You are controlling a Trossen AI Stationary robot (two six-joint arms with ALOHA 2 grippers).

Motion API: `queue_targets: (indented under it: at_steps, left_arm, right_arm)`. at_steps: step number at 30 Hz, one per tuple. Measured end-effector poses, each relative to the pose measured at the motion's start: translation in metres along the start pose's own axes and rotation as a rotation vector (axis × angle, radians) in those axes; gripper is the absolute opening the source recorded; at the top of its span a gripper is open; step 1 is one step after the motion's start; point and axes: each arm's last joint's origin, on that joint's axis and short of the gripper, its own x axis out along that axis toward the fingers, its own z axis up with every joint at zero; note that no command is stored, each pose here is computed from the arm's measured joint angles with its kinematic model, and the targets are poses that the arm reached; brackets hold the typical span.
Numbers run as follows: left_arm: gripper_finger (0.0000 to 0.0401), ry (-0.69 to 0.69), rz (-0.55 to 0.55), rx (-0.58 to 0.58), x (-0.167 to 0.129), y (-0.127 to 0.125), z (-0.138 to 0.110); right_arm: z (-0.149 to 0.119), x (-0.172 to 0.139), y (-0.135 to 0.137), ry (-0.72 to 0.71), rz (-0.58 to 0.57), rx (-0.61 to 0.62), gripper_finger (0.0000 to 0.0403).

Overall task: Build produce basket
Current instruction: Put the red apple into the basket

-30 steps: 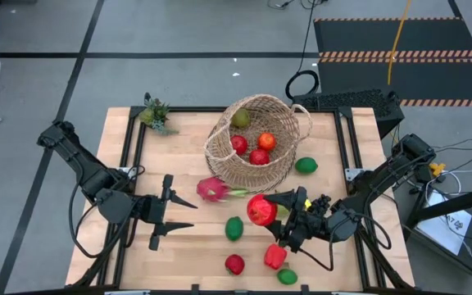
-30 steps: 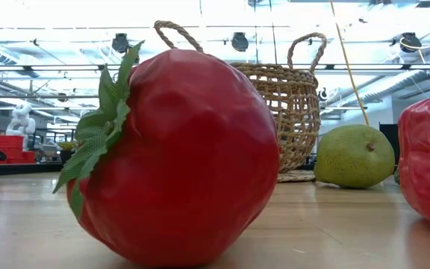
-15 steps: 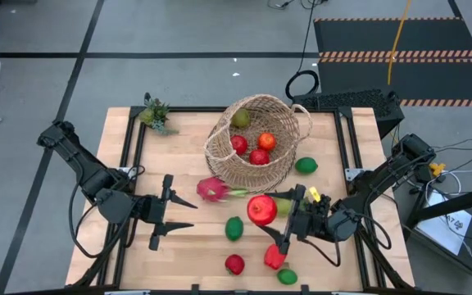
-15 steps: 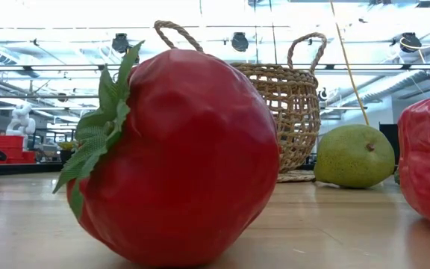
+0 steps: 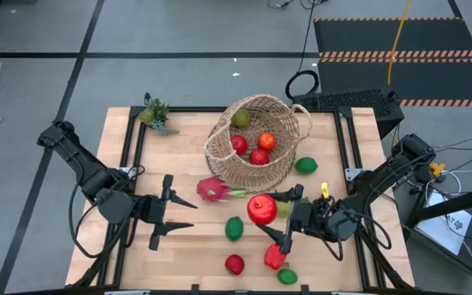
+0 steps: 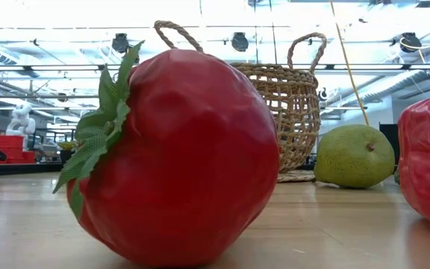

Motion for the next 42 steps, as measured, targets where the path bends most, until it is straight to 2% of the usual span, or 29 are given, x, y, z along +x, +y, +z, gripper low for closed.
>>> queue_targets:
  at_steps: [9,13,29,37,42]
  left_arm:
    - [0.0209,0.000,0.000,-0.001,0.0000,0.0000,0.0000]
    - [0.0209,0.000,0.000,0.000,0.0000,0.0000,0.0000]
    - [0.0209,-0.001,0.000,0.000,0.0000,0.0000,0.0001]
    - [0.0209,0.000,0.000,0.000,0.0000,0.0000,0.0000]
    - [0.0209,-0.001,0.000,0.000,0.0000,0.0000,0.0001]
  right_arm:
    - [0.0000,-0.0001,0.0001,0.000,0.001,0.229,0.0391]
    - [0.0000,-0.0001,0.0001,0.000,0.001,0.277,0.0391]
    - [0.0000,0.0001,-0.0001,0.000,0.000,0.262,0.0391]
    - [0.0000,0.0001,-0.0001,0.000,-0.001,0.081,0.0391]
    - [-0.0001,0.0002,-0.0001,0.000,-0.002,0.059,0.0391]
